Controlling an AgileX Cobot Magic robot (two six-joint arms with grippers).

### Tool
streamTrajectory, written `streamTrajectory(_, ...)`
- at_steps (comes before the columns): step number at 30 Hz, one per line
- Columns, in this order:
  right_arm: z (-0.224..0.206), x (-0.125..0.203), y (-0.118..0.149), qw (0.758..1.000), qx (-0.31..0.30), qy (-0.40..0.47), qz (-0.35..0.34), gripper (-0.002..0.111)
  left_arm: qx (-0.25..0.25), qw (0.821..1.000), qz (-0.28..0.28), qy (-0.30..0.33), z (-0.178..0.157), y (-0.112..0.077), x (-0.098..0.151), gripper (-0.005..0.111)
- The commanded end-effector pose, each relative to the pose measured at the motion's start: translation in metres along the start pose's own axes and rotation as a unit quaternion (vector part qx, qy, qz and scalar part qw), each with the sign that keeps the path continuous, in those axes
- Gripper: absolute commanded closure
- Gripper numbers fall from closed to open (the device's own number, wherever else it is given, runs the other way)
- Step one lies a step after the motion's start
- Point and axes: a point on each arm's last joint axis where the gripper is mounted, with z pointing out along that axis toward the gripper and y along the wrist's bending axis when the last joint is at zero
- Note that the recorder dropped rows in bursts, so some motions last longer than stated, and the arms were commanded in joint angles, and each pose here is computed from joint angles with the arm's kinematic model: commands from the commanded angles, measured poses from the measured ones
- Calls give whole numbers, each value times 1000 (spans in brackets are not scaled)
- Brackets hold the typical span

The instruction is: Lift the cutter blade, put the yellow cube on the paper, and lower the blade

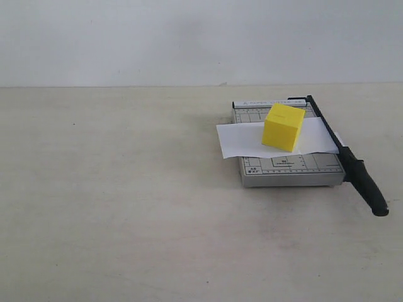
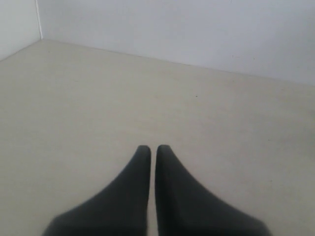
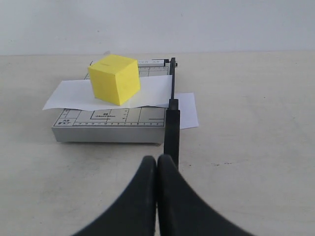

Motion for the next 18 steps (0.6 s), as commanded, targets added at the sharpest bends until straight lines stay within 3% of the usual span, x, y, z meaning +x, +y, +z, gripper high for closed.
streamTrajectory(1,0,-1,0,1000,1,-5,1,108,18,999,-35,-3,-2,-3,1,102)
streamTrajectory(18,0,-1,0,1000,1,-5,1,108,19,999,-22,29,-2,-3,7,102)
